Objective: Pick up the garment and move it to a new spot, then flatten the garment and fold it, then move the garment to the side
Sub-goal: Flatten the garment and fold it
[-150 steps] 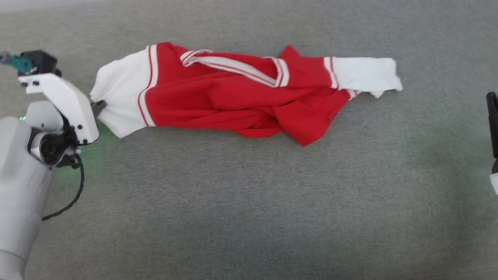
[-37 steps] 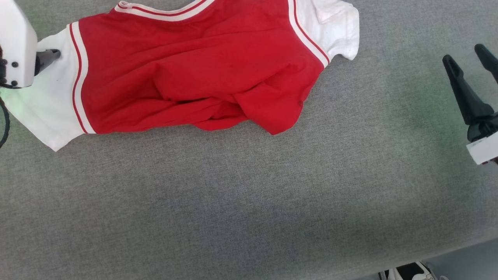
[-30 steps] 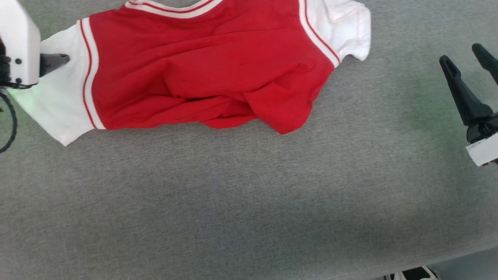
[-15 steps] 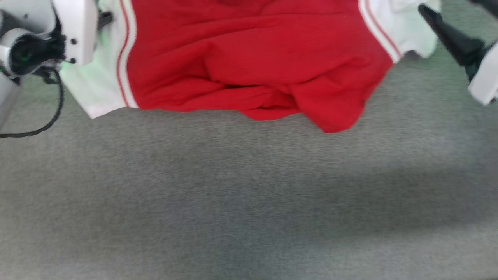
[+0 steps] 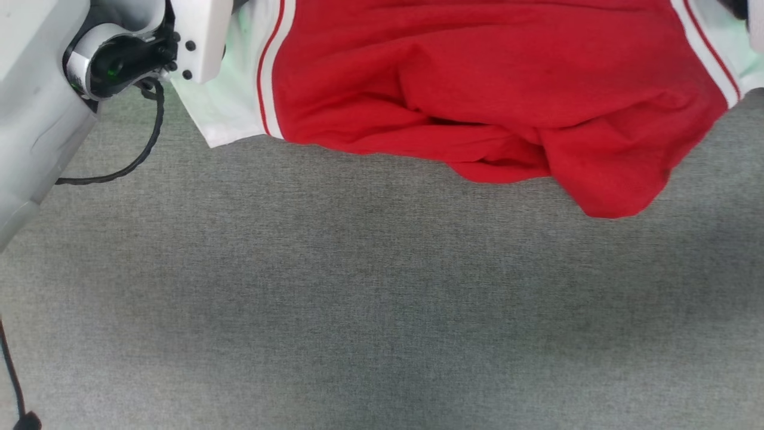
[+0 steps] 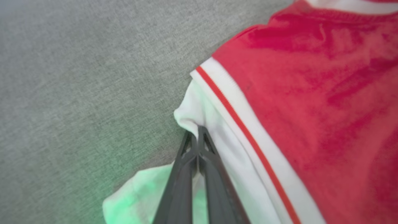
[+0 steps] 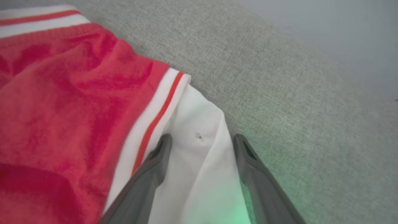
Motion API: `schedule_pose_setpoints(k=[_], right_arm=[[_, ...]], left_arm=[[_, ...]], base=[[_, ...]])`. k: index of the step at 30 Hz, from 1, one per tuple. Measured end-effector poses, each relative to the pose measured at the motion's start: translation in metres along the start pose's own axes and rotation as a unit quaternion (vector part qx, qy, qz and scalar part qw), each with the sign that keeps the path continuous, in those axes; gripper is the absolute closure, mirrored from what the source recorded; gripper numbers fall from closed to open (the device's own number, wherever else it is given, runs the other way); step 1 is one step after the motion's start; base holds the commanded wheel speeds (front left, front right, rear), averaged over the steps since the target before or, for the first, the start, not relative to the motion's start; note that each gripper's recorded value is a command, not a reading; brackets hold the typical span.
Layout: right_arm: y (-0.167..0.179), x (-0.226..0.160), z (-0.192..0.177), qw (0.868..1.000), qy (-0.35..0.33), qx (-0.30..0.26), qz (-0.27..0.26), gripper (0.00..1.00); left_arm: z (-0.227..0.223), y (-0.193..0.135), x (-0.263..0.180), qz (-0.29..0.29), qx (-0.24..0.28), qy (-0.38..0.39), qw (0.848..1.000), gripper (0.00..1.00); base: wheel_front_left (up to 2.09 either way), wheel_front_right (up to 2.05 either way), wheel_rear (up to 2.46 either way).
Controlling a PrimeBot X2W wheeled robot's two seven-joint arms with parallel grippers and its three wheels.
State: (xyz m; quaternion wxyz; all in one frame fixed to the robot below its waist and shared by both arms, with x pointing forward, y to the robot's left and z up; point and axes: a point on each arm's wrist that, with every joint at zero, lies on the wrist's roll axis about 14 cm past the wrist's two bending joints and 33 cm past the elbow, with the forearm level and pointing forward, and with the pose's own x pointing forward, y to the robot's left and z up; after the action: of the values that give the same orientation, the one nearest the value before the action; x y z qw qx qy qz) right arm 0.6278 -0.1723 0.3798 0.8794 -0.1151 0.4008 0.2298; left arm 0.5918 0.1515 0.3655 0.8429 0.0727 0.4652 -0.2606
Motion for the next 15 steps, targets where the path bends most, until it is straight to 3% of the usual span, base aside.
schedule_pose_setpoints(k=[7,8,10,11,15], right_arm=[[-0.007,0.011,-0.007,0.999,0.046,0.004,-0.002,0.00],[-0.008,0.011,-0.007,0.999,0.049,0.007,-0.001,0.20],[-0.007,0.011,-0.009,0.998,0.058,0.009,0.003,0.86],[-0.007,0.010,-0.010,0.998,0.063,0.010,0.003,1.00],[-0.009,0.008,-0.013,0.998,0.066,0.021,0.005,1.00]], left_arm=[[-0.001,0.002,0.004,-0.001,0.006,0.000,1.000,1.00],[-0.001,0.002,0.005,-0.002,0.007,-0.001,1.000,1.00],[0.000,0.001,0.006,-0.003,0.008,-0.001,1.000,1.00],[0.000,0.001,0.007,-0.004,0.008,-0.001,1.000,1.00],[0.002,0.000,0.009,-0.011,-0.011,-0.009,1.000,1.00]], base=[[0.00,0.00,0.00],[0.00,0.00,0.00],[0.00,0.00,0.00],[0.00,0.00,0.00],[0.00,0.00,0.00]])
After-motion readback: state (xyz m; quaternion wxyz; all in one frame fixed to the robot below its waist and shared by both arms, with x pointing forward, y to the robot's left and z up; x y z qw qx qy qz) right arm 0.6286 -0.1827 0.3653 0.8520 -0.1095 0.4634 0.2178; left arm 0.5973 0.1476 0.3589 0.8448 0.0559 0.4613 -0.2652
